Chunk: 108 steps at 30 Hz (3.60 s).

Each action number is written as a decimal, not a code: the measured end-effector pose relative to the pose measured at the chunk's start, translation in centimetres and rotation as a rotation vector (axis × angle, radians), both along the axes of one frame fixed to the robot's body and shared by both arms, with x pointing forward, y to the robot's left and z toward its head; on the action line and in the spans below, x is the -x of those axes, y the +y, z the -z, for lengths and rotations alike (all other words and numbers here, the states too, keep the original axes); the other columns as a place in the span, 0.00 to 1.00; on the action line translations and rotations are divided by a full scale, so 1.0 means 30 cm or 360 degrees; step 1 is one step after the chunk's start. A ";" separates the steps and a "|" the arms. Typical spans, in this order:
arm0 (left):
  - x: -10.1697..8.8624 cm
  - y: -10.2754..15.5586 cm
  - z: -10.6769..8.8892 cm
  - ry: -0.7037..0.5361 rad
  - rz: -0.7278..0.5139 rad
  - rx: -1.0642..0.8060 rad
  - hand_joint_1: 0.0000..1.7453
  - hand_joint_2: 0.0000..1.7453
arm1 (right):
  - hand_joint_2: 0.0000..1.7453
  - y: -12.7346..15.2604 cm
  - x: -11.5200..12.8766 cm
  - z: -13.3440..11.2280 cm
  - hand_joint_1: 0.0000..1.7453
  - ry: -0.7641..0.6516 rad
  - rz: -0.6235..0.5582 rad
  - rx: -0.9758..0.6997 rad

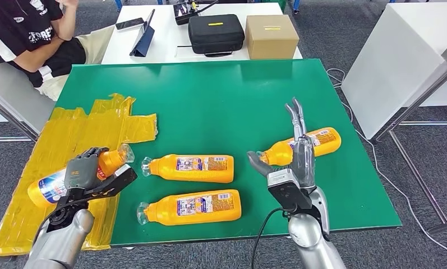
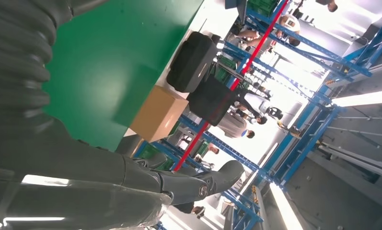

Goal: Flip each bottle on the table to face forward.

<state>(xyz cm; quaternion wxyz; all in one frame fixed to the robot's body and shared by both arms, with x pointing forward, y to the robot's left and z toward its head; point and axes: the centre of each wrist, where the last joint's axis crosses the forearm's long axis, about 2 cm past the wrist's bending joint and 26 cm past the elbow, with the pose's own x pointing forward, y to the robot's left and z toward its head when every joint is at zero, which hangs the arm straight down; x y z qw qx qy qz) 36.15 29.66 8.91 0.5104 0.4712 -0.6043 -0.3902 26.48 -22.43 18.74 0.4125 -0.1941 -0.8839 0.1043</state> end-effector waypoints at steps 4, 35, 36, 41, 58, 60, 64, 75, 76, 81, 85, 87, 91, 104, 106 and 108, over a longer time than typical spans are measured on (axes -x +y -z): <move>-0.008 0.007 0.009 0.0036 -0.0001 0.0010 1.00 1.00 | 1.00 0.001 -0.004 0.003 0.00 0.0009 -0.0006 0.0004; 0.008 0.033 0.057 0.0149 -0.0090 0.0173 0.00 1.00 | 1.00 0.014 -0.041 0.025 0.00 0.0088 -0.0052 -0.0007; 0.008 0.034 0.058 0.0150 -0.0089 0.0182 0.00 1.00 | 1.00 0.014 -0.041 0.026 0.00 0.0090 -0.0053 -0.0008; 0.011 0.039 0.060 0.0139 -0.0072 0.0284 0.00 1.00 | 1.00 0.016 -0.043 0.032 0.00 0.0104 -0.0059 -0.0011; 0.066 -0.006 -0.029 0.0188 0.0223 0.0845 0.00 0.00 | 1.00 0.030 -0.043 0.060 0.00 0.0169 -0.0069 0.0004; 0.078 -0.015 -0.044 0.0180 0.0260 0.0854 0.00 0.00 | 1.00 0.031 -0.041 0.064 0.00 0.0179 -0.0070 0.0006; 0.092 -0.022 -0.062 0.0150 0.0289 0.0848 0.00 0.00 | 1.00 0.031 -0.038 0.067 0.00 0.0185 -0.0070 0.0006; 0.122 -0.035 -0.090 0.0142 0.0479 0.1049 0.00 0.00 | 1.00 0.030 -0.030 0.075 0.00 0.0195 -0.0065 0.0015; 0.128 -0.040 -0.097 0.0141 0.0541 0.1120 0.00 0.25 | 1.00 0.030 -0.028 0.077 0.00 0.0197 -0.0063 0.0018; 0.158 -0.058 -0.141 0.0105 0.0866 0.1484 0.00 1.00 | 1.00 0.021 -0.028 0.067 0.00 0.0189 -0.0012 0.0074; 0.174 -0.069 -0.156 0.0080 0.0964 0.1669 0.00 1.00 | 1.00 -0.003 -0.030 0.047 0.00 0.0138 0.0150 0.0255; 0.180 -0.076 -0.154 0.0082 0.0977 0.1744 0.00 1.00 | 1.00 -0.021 -0.034 0.037 0.00 0.0113 0.0224 0.0345; 0.187 -0.088 -0.150 0.0052 0.0927 0.1805 0.00 1.00 | 1.00 -0.077 -0.052 0.018 0.00 0.0055 0.0379 0.0561; 0.205 -0.151 -0.178 0.0002 0.0950 0.1807 0.00 1.00 | 1.00 -0.192 -0.087 -0.007 0.00 0.0008 0.0608 0.0910; 0.207 -0.162 -0.178 0.0014 0.0967 0.1803 0.00 1.00 | 1.00 -0.210 -0.091 -0.006 0.00 0.0034 0.0636 0.0981; 0.209 -0.174 -0.178 0.0026 0.0987 0.1807 0.00 1.00 | 1.00 -0.233 -0.098 -0.005 0.00 0.0078 0.0654 0.1064</move>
